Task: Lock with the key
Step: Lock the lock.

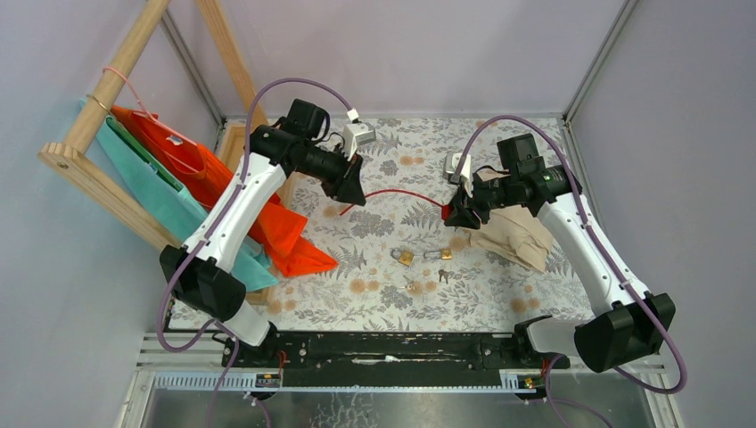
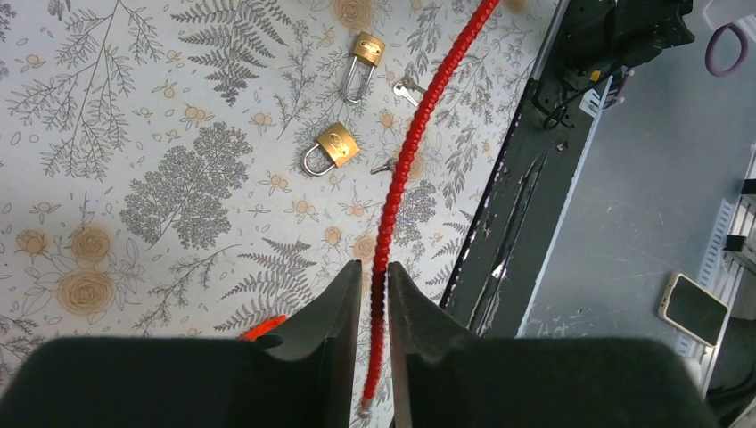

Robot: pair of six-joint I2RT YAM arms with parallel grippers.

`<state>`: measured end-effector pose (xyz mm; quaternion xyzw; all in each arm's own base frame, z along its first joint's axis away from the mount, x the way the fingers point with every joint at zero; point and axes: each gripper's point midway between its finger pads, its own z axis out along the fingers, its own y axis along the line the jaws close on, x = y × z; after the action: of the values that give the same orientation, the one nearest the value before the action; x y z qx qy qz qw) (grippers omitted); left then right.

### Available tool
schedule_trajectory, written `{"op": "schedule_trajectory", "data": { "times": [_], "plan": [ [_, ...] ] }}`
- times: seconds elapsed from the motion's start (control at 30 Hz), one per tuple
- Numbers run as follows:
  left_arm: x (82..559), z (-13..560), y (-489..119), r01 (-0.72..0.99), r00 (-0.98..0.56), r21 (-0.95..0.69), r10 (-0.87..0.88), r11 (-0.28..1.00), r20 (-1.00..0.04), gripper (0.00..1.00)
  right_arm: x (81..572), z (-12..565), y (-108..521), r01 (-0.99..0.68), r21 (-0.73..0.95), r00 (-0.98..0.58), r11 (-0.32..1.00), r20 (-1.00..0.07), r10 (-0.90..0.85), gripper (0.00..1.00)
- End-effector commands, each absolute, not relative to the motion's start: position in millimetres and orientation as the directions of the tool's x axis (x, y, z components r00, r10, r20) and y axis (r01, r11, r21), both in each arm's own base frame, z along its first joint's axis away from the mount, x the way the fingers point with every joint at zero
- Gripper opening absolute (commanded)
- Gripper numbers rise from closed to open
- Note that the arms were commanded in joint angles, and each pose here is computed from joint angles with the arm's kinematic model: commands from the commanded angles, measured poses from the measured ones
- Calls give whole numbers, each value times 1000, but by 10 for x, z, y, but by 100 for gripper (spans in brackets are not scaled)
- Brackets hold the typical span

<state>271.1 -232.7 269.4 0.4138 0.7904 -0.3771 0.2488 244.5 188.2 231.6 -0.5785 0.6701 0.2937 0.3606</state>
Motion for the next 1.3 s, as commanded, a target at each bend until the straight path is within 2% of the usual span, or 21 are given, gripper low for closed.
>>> {"op": "schedule_trajectory", "data": {
  "times": [0.0, 0.17, 0.27, 0.4, 0.57, 0.67, 0.83, 1.27],
  "plan": [
    [2623, 2728, -2341, 848, -527, -404, 471, 342, -707, 18, 2474, 2405, 1944, -989, -62, -23, 137, -838, -545, 0],
    [2523, 2790, -2492, 817, -577, -503, 416, 282, -703, 0, 2515, 2421, 1992, -987, -49, -39, 154, -854, -518, 0],
    [2568, 2899, -2717, 767, -641, -586, 308, 261, -703, 0, 2574, 2470, 2077, -986, -26, -56, 166, -879, -474, 0],
    [2830, 3065, -2968, 723, -680, -620, 154, 306, -717, 0, 2696, 2537, 2224, -981, 52, -125, 187, -908, -401, 0],
    [3174, 3282, -3201, 600, -765, -746, -67, 289, -641, 0, 2800, 2553, 2397, -973, 143, -199, 180, -918, -344, 0],
    [3266, 3439, -3336, 614, -734, -743, -152, 266, -661, 0, 2812, 2567, 2455, -965, 190, -239, 183, -923, -302, 0],
    [3269, 3467, -3576, 638, -711, -726, -167, 257, -683, 0, 2749, 2636, 2539, -952, 264, -295, 157, -928, -226, 0],
    [3359, 3072, -3679, 560, -758, -778, -201, 286, -620, 0, 2635, 2735, 2619, -932, 350, -360, 94, -923, -139, 0]
  ]
}}
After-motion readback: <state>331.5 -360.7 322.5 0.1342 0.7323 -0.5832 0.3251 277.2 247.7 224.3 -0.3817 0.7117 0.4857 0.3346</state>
